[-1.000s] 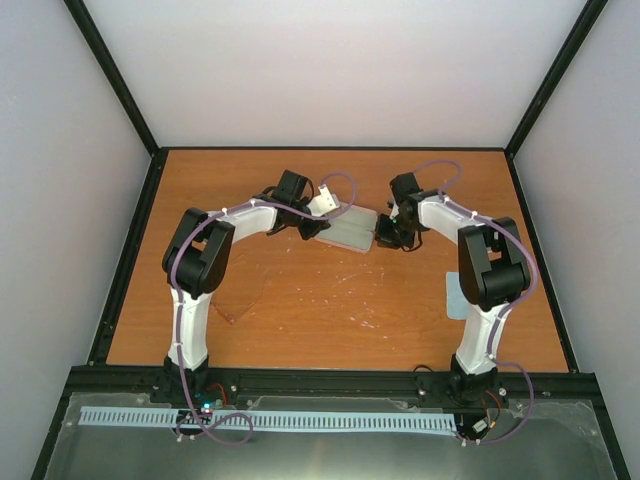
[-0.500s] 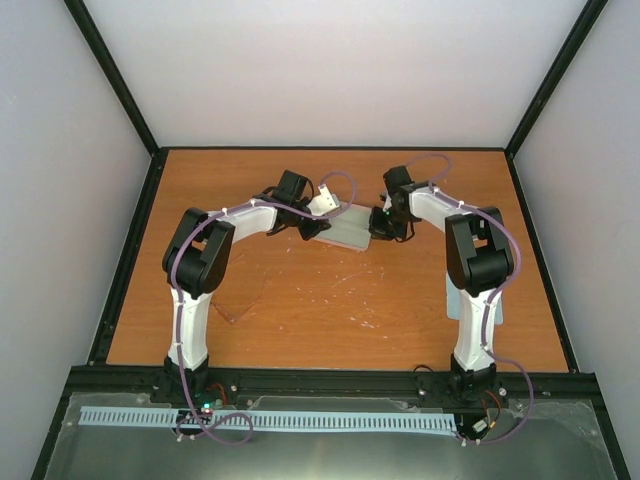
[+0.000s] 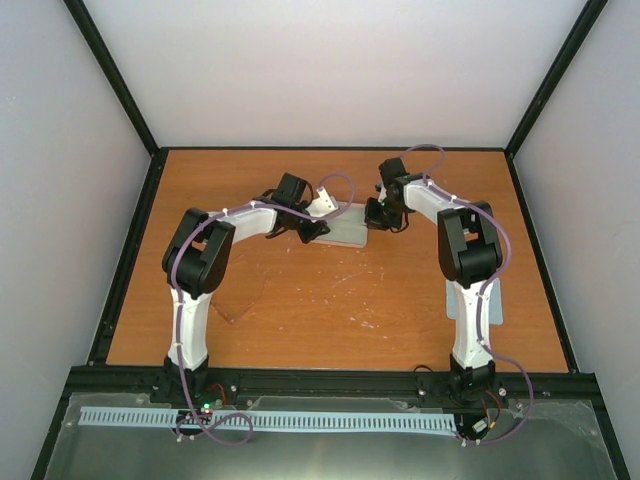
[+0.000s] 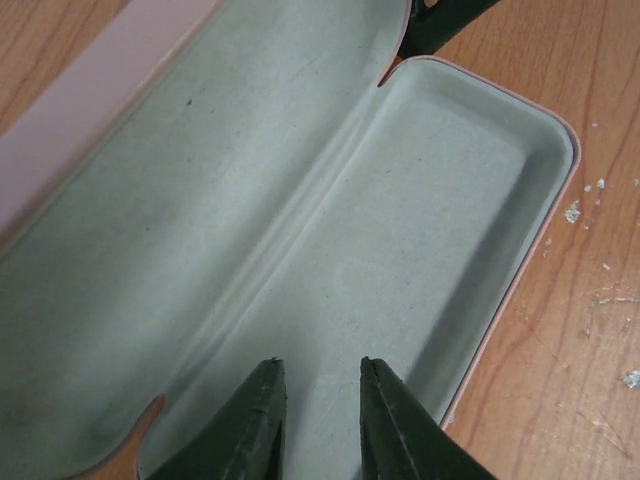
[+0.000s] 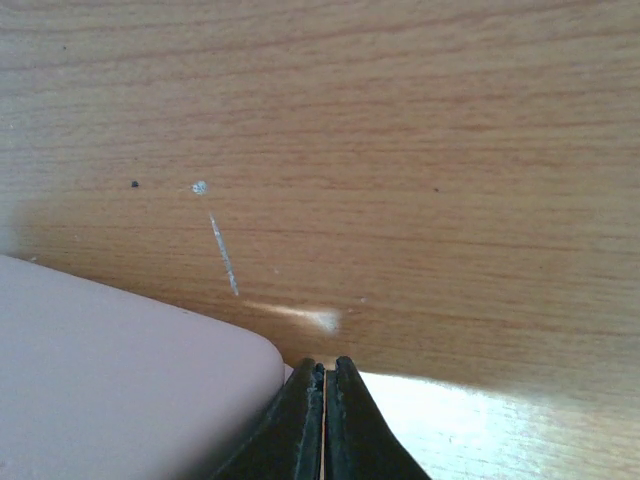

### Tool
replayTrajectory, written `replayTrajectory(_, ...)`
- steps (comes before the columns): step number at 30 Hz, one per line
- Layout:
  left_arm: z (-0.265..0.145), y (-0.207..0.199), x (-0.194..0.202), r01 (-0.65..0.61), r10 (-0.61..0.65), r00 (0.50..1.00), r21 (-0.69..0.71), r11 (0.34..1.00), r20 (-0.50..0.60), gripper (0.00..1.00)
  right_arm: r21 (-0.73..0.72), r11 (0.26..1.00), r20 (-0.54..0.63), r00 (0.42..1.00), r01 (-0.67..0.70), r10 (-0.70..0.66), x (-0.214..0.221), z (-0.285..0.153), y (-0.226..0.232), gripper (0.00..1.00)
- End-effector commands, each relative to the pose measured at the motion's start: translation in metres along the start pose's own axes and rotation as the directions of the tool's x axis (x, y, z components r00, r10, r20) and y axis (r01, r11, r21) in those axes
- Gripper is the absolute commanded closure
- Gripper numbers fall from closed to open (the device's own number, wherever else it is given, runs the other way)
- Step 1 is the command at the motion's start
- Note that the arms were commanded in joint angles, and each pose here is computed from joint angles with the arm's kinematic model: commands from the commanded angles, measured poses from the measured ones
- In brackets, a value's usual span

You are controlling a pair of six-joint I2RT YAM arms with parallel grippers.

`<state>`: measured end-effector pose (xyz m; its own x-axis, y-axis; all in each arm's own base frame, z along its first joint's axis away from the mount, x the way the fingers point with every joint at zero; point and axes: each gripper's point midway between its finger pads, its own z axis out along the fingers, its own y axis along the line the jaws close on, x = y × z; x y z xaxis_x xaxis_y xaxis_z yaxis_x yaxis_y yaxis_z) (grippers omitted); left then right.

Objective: Organize the sunglasses
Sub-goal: Adjust the sunglasses case at the center of the board, then move the glasses cleaning cloth to the center of the board.

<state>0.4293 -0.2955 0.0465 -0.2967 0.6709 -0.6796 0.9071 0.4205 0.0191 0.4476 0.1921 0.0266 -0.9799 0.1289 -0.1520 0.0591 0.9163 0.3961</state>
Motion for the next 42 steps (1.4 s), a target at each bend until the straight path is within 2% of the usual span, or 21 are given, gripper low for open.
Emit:
replayTrajectory(1,-0.003,0.007,-0.011,0.029,-0.028,0.999,-0.012,1.0,0.028,0.72,-0.02,1.0,-0.001,1.0,0.016,-0.016,-0.004,0.001,0.008,0.97)
replayTrajectory(6,-0.017,0.007,-0.034,0.027,-0.027,0.996,-0.005,1.0,0.082,0.56,0.028,0.999,0.021,1.0,0.018,-0.019,-0.003,-0.015,0.001,0.96)
replayTrajectory(8,-0.02,0.007,-0.037,0.027,-0.026,0.995,-0.005,1.0,0.091,0.52,0.056,0.998,0.048,0.999,0.018,-0.021,-0.004,-0.028,-0.005,0.91)
replayTrajectory(13,-0.03,0.0,-0.042,0.025,-0.026,0.993,0.009,1.0,0.111,0.51,0.105,0.994,0.103,0.994,-0.034,0.023,-0.002,-0.055,-0.03,0.71)
replayTrajectory(17,-0.036,-0.006,-0.045,0.028,-0.031,0.992,0.026,0.999,0.121,0.55,0.134,0.985,0.161,0.983,-0.105,0.083,-0.003,-0.08,-0.057,0.64)
replayTrajectory(18,-0.038,-0.007,-0.046,0.029,-0.032,0.992,0.03,0.999,0.123,0.59,0.15,0.981,0.169,0.98,-0.126,0.101,-0.001,-0.088,-0.064,0.66)
replayTrajectory(22,-0.046,-0.016,-0.052,0.021,-0.03,0.989,0.061,0.998,0.142,0.72,0.237,0.95,0.165,0.972,-0.205,0.168,0.024,-0.114,-0.102,0.86)
replayTrajectory(24,-0.048,-0.024,-0.055,0.012,-0.024,0.988,0.079,0.997,0.15,0.74,0.301,0.928,0.145,0.972,-0.221,0.185,0.045,-0.123,-0.119,0.89)
replayTrajectory(25,-0.05,-0.027,-0.056,0.008,-0.021,0.988,0.087,0.996,0.153,0.75,0.328,0.917,0.135,0.972,-0.225,0.191,0.057,-0.127,-0.127,0.88)
replayTrajectory(30,-0.056,-0.041,-0.058,-0.013,-0.008,0.986,0.13,0.991,0.164,0.75,0.424,0.853,0.129,0.952,-0.305,0.276,0.11,-0.144,-0.164,0.72)
replayTrajectory(34,-0.062,-0.048,-0.067,-0.044,0.011,0.981,0.17,0.984,0.191,0.75,0.404,0.797,0.164,0.892,-0.449,0.42,0.139,-0.15,-0.199,0.61)
replayTrajectory(37,-0.066,-0.051,-0.081,-0.059,0.013,0.973,0.196,0.979,0.229,0.75,0.343,0.767,0.209,0.84,-0.542,0.5,0.141,-0.158,-0.221,0.59)
replayTrajectory(42,-0.06,-0.063,-0.107,-0.088,0.036,0.968,0.203,0.975,0.248,0.75,0.396,0.725,0.234,0.825,-0.564,0.514,0.137,-0.174,-0.255,0.6)
